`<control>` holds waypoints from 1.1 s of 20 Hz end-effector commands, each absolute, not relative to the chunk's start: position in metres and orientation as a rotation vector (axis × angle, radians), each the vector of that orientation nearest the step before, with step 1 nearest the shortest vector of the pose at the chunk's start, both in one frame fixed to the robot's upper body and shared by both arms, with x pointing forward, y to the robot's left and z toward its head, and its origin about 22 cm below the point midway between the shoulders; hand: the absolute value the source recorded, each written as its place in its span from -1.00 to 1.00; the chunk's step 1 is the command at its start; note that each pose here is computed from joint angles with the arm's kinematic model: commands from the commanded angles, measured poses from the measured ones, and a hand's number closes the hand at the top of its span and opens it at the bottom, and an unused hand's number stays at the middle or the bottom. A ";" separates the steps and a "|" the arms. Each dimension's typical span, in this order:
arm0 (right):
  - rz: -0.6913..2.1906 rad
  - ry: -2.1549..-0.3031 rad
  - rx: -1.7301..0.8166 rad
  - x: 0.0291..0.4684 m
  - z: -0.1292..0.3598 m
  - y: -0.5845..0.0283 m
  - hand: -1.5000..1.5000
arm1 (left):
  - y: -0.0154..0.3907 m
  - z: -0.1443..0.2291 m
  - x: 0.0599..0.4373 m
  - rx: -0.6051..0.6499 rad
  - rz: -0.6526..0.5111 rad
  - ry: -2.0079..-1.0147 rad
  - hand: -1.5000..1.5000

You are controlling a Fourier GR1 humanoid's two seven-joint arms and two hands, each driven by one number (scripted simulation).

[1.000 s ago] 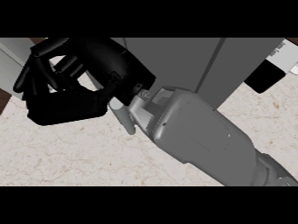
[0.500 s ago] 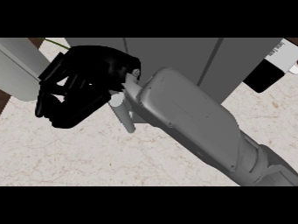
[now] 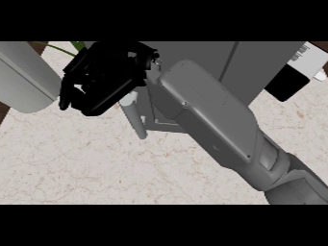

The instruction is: Pick up the wine, place it into the cabinet and close the cabinet

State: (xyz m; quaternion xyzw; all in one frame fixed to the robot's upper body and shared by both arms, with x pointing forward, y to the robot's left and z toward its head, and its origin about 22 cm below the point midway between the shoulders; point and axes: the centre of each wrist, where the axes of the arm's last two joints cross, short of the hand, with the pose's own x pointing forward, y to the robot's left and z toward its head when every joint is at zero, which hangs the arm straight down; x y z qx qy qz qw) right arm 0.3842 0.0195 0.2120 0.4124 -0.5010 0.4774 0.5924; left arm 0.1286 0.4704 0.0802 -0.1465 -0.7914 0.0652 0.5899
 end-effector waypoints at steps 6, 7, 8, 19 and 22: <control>0.936 -1.174 0.982 0.423 0.188 -0.025 1.00 | 0.481 0.083 0.128 -0.386 0.133 -1.873 -1.00; 0.918 -1.200 0.990 0.422 0.211 -0.012 1.00 | 0.478 0.084 0.130 -0.371 0.147 -1.881 -1.00; 0.914 -1.210 0.968 0.425 0.194 -0.019 1.00 | 0.481 0.077 0.130 -0.381 0.151 -1.877 -1.00; 0.750 -1.432 0.781 0.442 0.211 -0.064 1.00 | 0.473 0.086 0.141 -0.364 0.099 -1.872 -1.00; 0.744 -1.454 0.777 0.441 0.207 -0.064 1.00 | 0.472 0.092 0.148 -0.373 0.078 -1.879 -1.00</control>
